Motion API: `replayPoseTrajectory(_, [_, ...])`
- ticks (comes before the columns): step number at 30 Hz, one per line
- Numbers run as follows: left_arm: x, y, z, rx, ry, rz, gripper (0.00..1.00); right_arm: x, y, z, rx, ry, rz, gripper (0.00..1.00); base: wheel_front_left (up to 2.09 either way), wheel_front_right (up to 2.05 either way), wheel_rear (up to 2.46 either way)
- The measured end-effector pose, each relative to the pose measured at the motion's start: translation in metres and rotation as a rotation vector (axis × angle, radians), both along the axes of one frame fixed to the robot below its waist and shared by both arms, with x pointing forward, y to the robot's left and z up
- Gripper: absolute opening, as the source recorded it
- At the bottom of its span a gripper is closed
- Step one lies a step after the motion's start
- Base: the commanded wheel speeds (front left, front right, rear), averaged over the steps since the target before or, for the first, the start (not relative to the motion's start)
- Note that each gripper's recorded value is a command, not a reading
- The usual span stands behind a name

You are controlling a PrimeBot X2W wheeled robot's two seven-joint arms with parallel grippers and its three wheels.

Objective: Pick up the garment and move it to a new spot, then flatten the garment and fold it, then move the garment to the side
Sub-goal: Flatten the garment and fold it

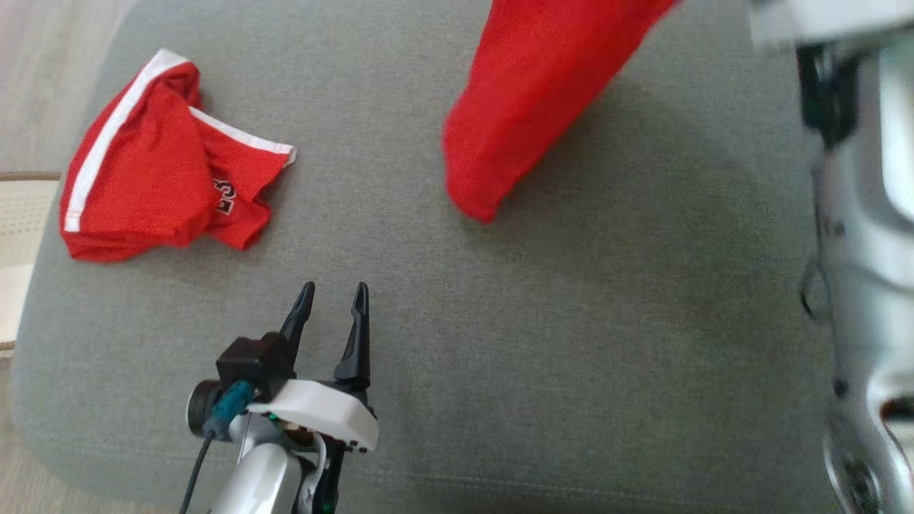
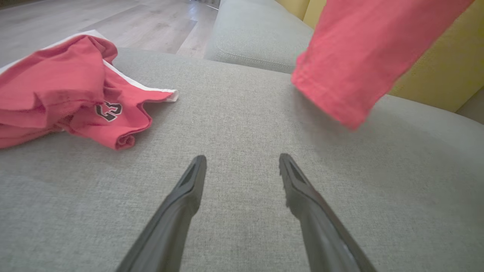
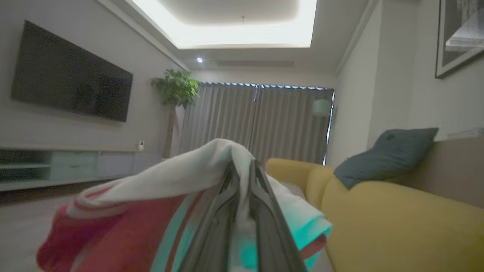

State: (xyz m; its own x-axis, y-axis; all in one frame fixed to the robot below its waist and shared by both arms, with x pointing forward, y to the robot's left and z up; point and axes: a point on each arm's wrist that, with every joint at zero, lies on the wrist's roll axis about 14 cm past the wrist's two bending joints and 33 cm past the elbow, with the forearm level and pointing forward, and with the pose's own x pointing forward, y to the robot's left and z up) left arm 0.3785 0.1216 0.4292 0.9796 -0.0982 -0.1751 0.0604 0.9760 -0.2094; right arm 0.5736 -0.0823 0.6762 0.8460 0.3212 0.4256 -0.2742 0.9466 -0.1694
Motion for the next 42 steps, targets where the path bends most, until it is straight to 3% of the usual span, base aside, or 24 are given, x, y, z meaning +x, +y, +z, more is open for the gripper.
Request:
replayPoseTrajectory(1, [0.001, -0.002, -0.001, -0.001, 0.002, -0.006, 1.0, 0.002, -0.017, -0.027, -0.016, 0.065, -0.042, 0.0, 0.0, 0.0, 0.0])
replayPoseTrajectory(2, [0.003, -0.004, -0.001, -0.002, 0.001, -0.014, 1.0, 0.002, -0.035, -0.055, -0.03, 0.136, -0.085, 0.07, 0.0, 0.0, 0.0])
replayPoseTrajectory(5, [0.01, -0.011, -0.001, -0.005, -0.003, -0.037, 1.0, -0.013, -0.086, -0.138, -0.067, 0.344, -0.202, 0.44, 0.0, 0.0, 0.0])
replayPoseTrajectory(6, [0.012, -0.014, -0.001, -0.006, -0.004, -0.046, 1.0, -0.022, -0.102, -0.163, -0.079, 0.418, -0.238, 0.84, 0.0, 0.0, 0.0])
replayPoseTrajectory(7, [0.014, -0.016, -0.002, -0.008, -0.005, -0.055, 1.0, -0.032, -0.115, -0.184, -0.078, 0.473, -0.271, 1.0, 0.0, 0.0, 0.0])
replayPoseTrajectory(11, [0.017, -0.023, -0.005, -0.002, 0.001, -0.079, 1.0, -0.056, -0.146, -0.219, -0.071, 0.569, -0.351, 1.0, 0.0, 0.0, 0.0])
replayPoseTrajectory(14, [0.019, -0.028, -0.008, 0.004, 0.005, -0.097, 1.0, -0.07, -0.156, -0.225, -0.05, 0.576, -0.386, 1.0, 0.0, 0.0, 0.0])
replayPoseTrajectory(22, [0.021, -0.04, -0.003, 0.002, -0.012, -0.137, 1.0, -0.097, -0.143, -0.21, -0.011, 0.51, -0.376, 1.0, 0.0, 0.0, 0.0])
replayPoseTrajectory(29, [0.022, -0.048, -0.007, -0.048, 0.013, -0.144, 1.0, -0.129, -0.12, -0.229, 0.012, 0.561, -0.321, 1.0, 0.0, 0.0, 0.0])
replayPoseTrajectory(42, [0.061, -0.084, -0.036, -0.005, 0.062, -0.258, 1.0, -0.135, -0.134, -0.231, 0.08, 0.564, -0.351, 1.0, 0.0, 0.0, 0.0])
